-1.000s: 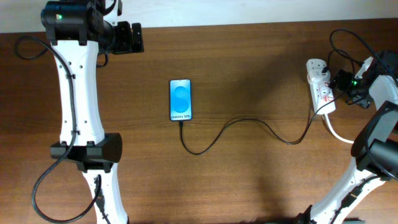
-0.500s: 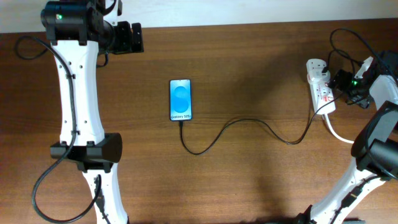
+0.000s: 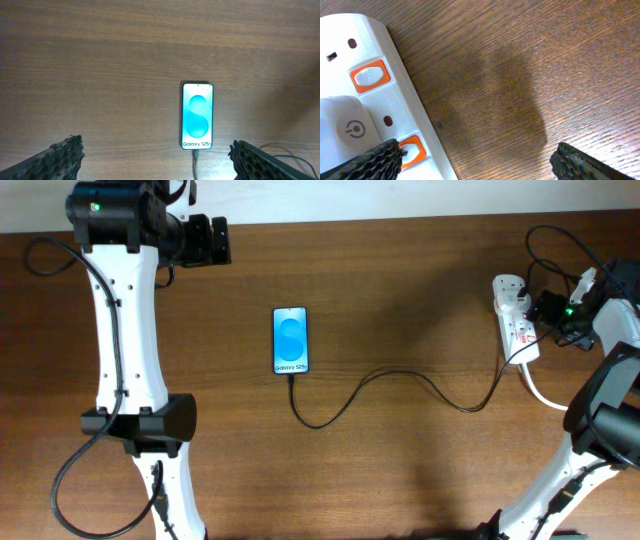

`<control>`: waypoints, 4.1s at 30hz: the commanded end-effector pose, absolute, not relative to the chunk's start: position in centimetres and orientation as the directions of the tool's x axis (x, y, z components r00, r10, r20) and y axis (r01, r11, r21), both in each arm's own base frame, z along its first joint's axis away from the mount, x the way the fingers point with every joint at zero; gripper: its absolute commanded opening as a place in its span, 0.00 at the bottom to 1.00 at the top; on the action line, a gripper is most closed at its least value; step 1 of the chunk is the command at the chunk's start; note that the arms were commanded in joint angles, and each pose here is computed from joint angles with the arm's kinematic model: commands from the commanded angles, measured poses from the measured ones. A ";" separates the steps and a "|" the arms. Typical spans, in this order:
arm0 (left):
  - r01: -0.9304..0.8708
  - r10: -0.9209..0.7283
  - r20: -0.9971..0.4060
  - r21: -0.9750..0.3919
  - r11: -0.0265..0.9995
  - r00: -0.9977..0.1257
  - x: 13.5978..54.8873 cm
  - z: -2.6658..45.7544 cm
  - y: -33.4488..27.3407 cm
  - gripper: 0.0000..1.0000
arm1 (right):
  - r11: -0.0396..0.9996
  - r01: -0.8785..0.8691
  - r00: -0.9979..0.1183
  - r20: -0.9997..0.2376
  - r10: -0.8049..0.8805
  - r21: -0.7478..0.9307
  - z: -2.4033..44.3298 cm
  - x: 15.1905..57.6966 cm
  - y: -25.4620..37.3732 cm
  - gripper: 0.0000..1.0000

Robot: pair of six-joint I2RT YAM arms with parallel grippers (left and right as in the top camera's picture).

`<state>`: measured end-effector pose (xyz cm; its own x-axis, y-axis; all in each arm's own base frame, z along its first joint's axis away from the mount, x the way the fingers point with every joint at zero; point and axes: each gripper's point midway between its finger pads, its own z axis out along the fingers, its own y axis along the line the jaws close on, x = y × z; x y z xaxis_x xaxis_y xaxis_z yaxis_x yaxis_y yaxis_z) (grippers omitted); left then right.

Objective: Plug charger to phone and switch on socket

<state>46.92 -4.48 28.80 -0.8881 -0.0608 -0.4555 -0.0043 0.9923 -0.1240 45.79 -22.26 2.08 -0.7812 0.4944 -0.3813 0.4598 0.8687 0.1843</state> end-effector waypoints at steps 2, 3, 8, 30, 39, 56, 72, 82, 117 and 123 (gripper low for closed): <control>-0.003 -0.058 -0.461 -0.118 0.993 -0.886 46.9 28.9 -4.5 0.99 | 0.895 0.387 -0.846 -0.301 0.440 0.222 -0.7 45.7 -18.5 1.00; -0.003 -0.058 -0.461 -0.118 0.993 -0.886 46.9 28.9 -4.5 0.99 | 0.896 0.383 -0.847 -0.301 0.437 0.224 -0.7 45.8 -18.3 1.00; -0.003 -0.058 -0.461 -0.118 0.993 -0.886 46.9 28.9 -4.5 1.00 | 0.902 0.369 -0.856 -0.295 0.423 0.224 -0.7 46.0 -17.5 1.00; -0.003 -0.058 -0.461 -0.118 0.993 -0.886 46.9 28.9 -4.5 0.99 | 0.911 0.326 -0.886 -0.254 0.388 0.254 -0.9 45.9 -14.5 1.00; -0.003 -0.058 -0.461 -0.118 0.993 -0.886 46.9 28.9 -4.5 0.99 | 0.878 0.419 -0.828 -0.298 0.474 0.232 1.0 46.5 -18.2 0.98; -0.003 -0.058 -0.461 -0.118 0.993 -0.886 46.9 28.9 -4.5 0.99 | 0.854 0.316 -0.626 -0.585 0.515 0.413 32.5 41.7 -17.9 0.99; -0.003 -0.058 -0.461 -0.118 0.993 -0.886 46.9 28.9 -4.5 0.99 | 0.959 0.070 -0.612 -0.747 0.260 0.276 43.3 30.6 -3.2 0.98; -0.003 -0.058 -0.461 -0.118 0.993 -0.886 46.9 28.9 -4.5 0.99 | 0.953 0.090 -0.661 -0.698 0.275 0.290 41.3 32.7 -3.8 0.98; -0.003 -0.058 -0.461 -0.118 0.993 -0.886 46.9 28.9 -4.5 1.00 | 0.846 -0.144 0.199 -0.853 -0.483 -0.513 25.0 23.1 4.1 0.98; -0.003 -0.058 -0.461 -0.118 0.993 -0.886 46.9 28.9 -4.5 0.99 | 0.844 -0.176 0.162 -0.860 -0.484 -0.508 20.1 23.8 4.4 0.98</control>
<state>46.91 -4.49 28.76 -0.8887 -0.0604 -0.4545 -0.0041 0.9923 -0.1239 23.72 3.97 21.10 0.1617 -0.4891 -0.8571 -0.1564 0.8448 -0.5117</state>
